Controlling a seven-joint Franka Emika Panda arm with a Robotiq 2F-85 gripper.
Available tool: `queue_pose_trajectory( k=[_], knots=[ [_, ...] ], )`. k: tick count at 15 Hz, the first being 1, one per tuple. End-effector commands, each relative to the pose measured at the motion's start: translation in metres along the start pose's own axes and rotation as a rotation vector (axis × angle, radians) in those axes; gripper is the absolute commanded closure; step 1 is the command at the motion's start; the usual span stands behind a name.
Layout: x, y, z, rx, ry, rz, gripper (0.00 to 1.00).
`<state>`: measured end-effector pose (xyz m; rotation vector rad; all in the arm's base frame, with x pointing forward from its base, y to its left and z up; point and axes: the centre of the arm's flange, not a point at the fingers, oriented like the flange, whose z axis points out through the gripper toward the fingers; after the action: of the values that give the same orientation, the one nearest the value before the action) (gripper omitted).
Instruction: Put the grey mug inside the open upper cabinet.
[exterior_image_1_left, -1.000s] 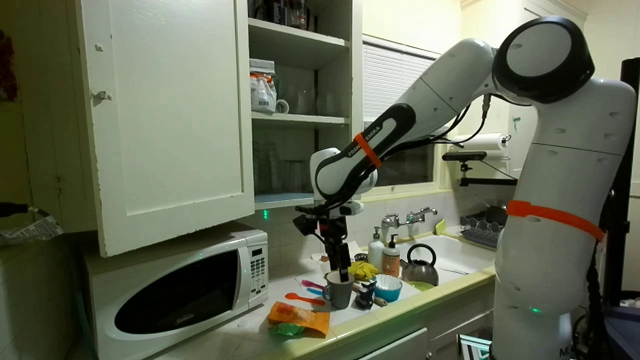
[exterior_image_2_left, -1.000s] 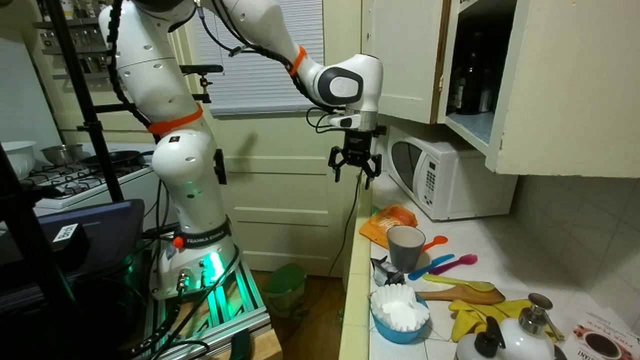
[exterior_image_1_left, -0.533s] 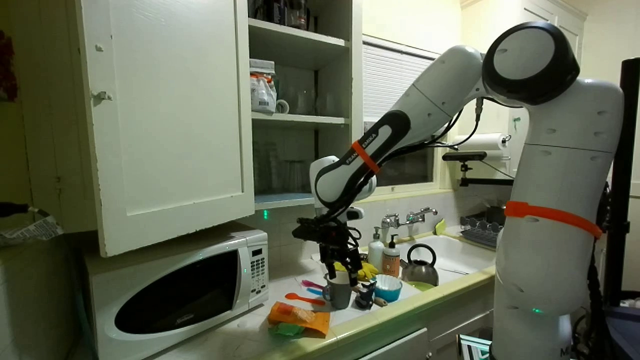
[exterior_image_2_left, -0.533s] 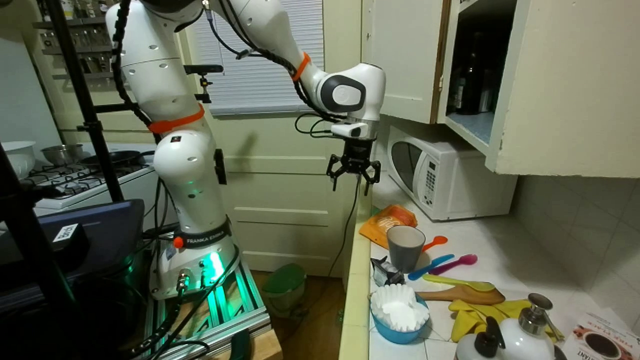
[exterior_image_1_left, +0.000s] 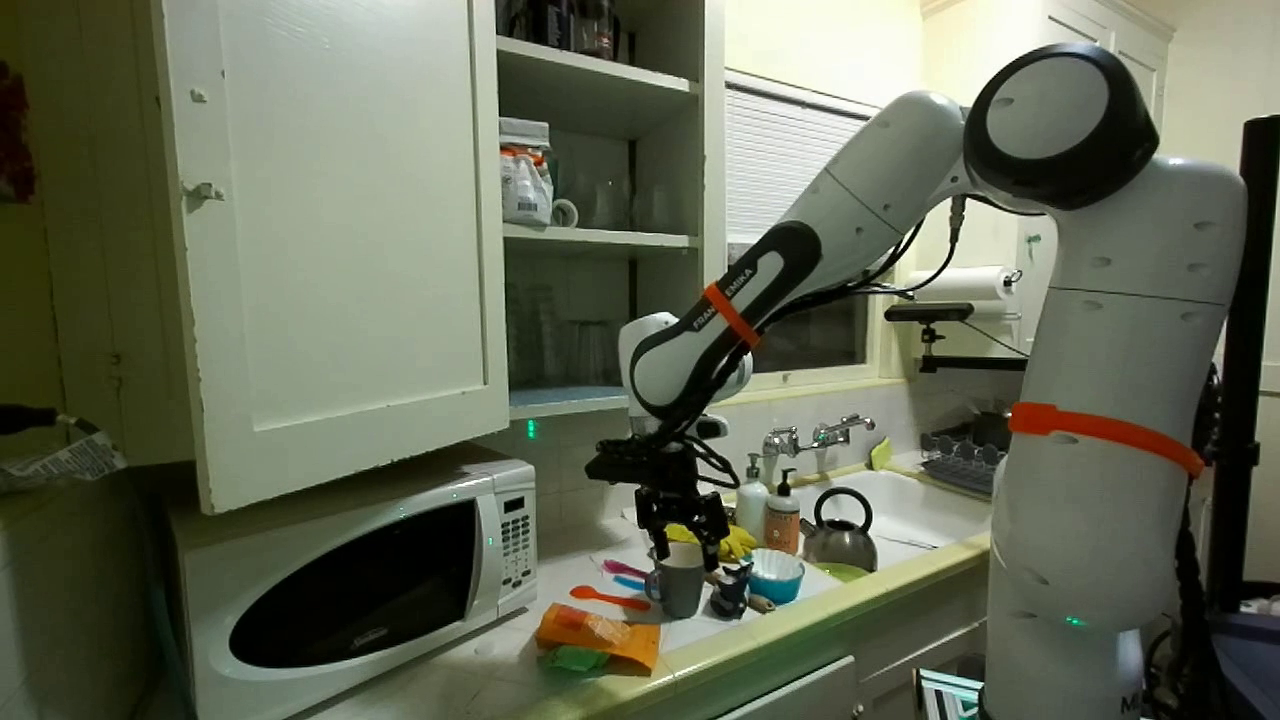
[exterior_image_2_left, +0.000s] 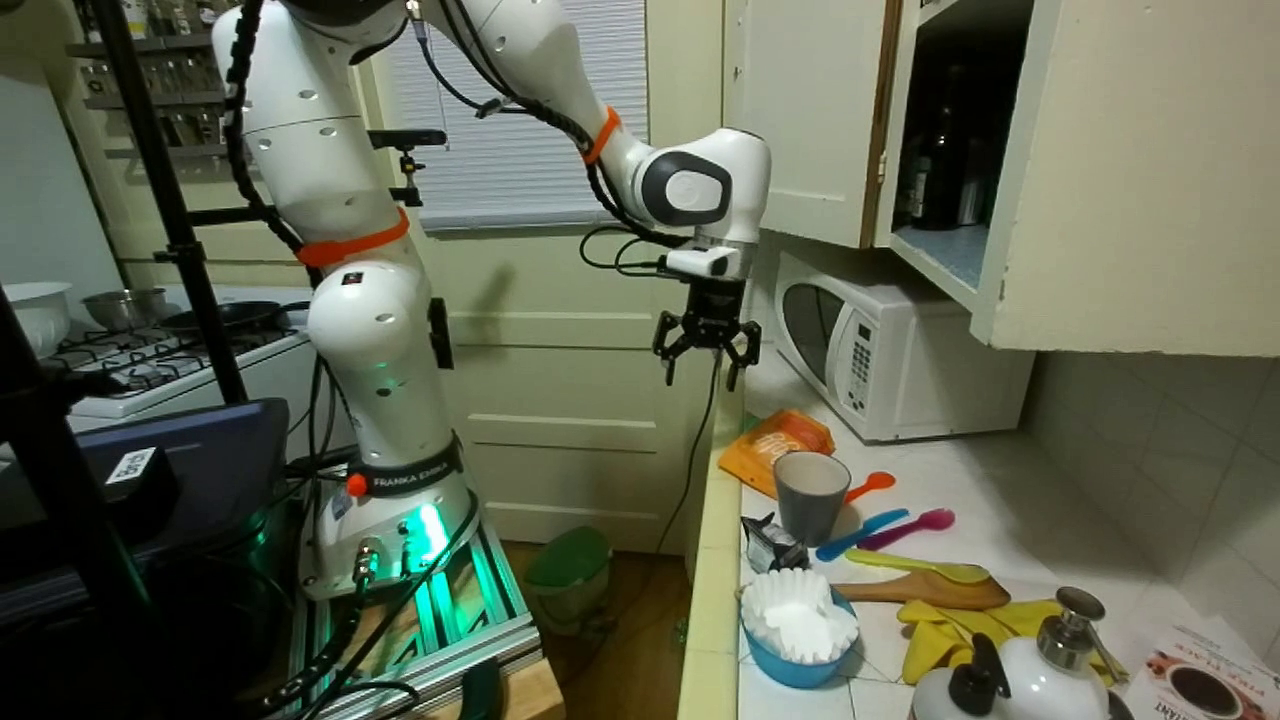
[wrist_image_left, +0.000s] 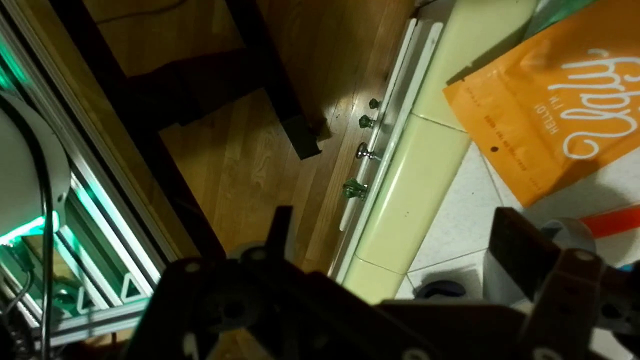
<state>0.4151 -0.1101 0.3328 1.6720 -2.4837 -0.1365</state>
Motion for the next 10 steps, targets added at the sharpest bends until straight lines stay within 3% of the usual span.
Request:
queue_pose_trajectory(
  k=[1,5,7,10],
  knots=[
    [0.006,-0.007,0.01,-0.01,0.112,-0.168,0.0],
    [-0.006,-0.015,0.034,-0.006,0.294,-0.295,0.0],
    [-0.018,-0.023,0.041,0.065,0.395,-0.258,0.0],
    [-0.029,-0.039,0.044,0.176,0.425,-0.188,0.0]
  ],
)
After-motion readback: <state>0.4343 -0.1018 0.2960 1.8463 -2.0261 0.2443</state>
